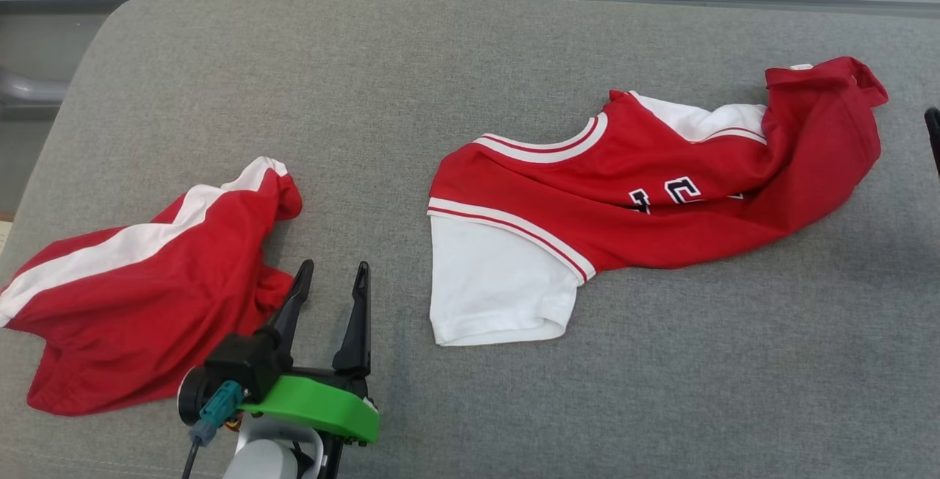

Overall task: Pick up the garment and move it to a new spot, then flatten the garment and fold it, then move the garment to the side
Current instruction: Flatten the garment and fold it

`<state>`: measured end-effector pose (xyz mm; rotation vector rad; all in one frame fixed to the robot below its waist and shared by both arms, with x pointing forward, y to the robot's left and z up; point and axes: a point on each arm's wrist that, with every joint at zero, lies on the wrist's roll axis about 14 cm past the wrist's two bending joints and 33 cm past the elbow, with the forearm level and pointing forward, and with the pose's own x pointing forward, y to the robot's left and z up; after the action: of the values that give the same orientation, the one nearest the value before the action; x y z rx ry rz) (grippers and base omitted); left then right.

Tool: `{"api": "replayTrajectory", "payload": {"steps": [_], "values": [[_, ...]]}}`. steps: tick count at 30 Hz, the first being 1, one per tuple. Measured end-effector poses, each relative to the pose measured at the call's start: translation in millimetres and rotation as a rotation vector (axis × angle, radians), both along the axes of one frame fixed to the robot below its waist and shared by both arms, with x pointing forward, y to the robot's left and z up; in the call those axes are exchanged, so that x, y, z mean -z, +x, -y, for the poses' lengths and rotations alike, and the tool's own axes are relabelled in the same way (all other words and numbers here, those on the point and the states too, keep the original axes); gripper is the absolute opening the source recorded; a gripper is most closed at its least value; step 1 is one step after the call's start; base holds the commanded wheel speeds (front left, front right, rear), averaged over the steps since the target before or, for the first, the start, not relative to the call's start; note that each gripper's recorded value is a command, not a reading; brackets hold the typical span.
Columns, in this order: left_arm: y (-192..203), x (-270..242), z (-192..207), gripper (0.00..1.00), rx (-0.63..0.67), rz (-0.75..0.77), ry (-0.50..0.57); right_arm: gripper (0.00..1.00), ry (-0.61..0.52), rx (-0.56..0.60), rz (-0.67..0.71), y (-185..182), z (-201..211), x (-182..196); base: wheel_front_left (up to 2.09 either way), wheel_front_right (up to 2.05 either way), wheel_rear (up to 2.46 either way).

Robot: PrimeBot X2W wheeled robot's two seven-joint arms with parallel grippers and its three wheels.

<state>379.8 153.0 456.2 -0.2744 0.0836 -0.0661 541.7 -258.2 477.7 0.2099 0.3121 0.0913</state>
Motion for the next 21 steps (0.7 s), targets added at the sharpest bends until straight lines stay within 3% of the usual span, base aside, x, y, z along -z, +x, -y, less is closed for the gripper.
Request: {"api": "replayTrajectory", "payload": {"steps": [6, 10, 21], "values": [[1.1, 3.2, 3.1, 1.00, 0.007, -0.009, -0.005, 1.00, 0.003, 0.034, -0.146, -35.4, 13.3, 52.9, 0.00, 0.00, 0.00], [3.5, 8.0, 4.4, 1.00, 0.013, -0.022, -0.004, 1.00, 0.041, 0.003, -0.205, -43.9, -9.0, 78.3, 0.00, 0.00, 0.00], [7.6, 17.9, -4.1, 1.00, -0.004, -0.049, 0.020, 1.00, 0.059, -0.052, -0.232, -13.6, -49.8, 93.4, 0.00, 0.00, 0.00]]}}
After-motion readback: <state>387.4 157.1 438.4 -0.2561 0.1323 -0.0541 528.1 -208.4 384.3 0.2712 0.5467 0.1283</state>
